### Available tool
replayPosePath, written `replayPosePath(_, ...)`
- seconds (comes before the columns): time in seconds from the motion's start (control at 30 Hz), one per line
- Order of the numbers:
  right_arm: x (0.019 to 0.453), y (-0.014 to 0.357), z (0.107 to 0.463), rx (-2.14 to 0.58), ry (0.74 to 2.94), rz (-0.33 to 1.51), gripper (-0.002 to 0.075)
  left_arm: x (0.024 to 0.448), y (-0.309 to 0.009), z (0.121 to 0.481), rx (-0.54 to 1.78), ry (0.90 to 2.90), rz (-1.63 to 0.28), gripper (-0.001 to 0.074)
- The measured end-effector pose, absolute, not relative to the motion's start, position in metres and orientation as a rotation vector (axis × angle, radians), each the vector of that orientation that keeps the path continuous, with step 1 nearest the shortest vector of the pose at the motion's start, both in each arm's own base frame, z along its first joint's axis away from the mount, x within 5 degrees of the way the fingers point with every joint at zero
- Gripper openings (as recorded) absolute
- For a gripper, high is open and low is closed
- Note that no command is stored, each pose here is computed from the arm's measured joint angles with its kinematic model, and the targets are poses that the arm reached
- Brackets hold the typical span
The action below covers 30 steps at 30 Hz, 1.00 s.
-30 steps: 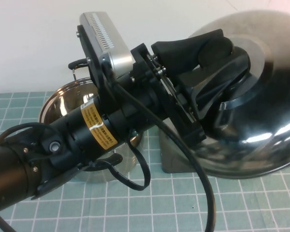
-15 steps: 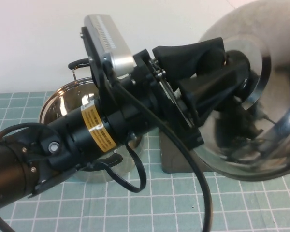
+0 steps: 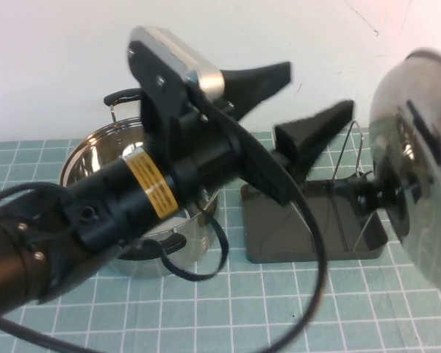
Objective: Put pot lid on rack
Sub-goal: Hand over the pot lid, then place the pot lid on the pot rack
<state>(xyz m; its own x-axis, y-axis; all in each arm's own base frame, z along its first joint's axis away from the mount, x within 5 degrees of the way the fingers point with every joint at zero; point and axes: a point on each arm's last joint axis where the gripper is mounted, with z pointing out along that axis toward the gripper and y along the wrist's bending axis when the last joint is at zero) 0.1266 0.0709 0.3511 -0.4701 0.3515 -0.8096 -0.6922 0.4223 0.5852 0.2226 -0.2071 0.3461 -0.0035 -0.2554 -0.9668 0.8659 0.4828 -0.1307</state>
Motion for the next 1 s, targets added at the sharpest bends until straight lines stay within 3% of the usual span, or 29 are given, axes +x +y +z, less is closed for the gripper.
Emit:
replayPosePath(0.07,0.127,0.071,0.36,-0.322,1.62,1.248,0.0016,0.226,-0.2,0.35,0.58,1.29,-0.941,0.0606)
replayPosePath(0.13,0.127,0.07,0.37,-0.33,1.593,1.222,0.0016,0.228,-0.189,0.355,0.542,1.304,-0.896,0.0531)
replayPosePath(0.2,0.13,0.069,0.38,-0.329,1.57,1.194,0.0016,0.229,-0.177,0.362,0.505,1.322,-0.848,0.0418)
replayPosePath(0.33,0.14,0.068,0.401,-0.364,1.53,1.162,0.0016,0.227,-0.153,0.37,0.437,1.418,-0.722,0.0113)
replayPosePath(0.4,0.151,0.068,0.407,-0.38,1.527,1.158,0.0016,0.224,-0.145,0.372,0.419,1.468,-0.669,0.0053)
replayPosePath(0.7,0.224,0.073,0.39,-0.339,1.652,1.217,0.0016,0.209,-0.126,0.355,0.382,1.626,-0.562,0.0002)
replayPosePath(1.0,0.271,0.137,0.38,-0.58,1.668,1.347,0.0016,0.188,-0.129,0.309,0.413,1.615,-0.758,0.0002)
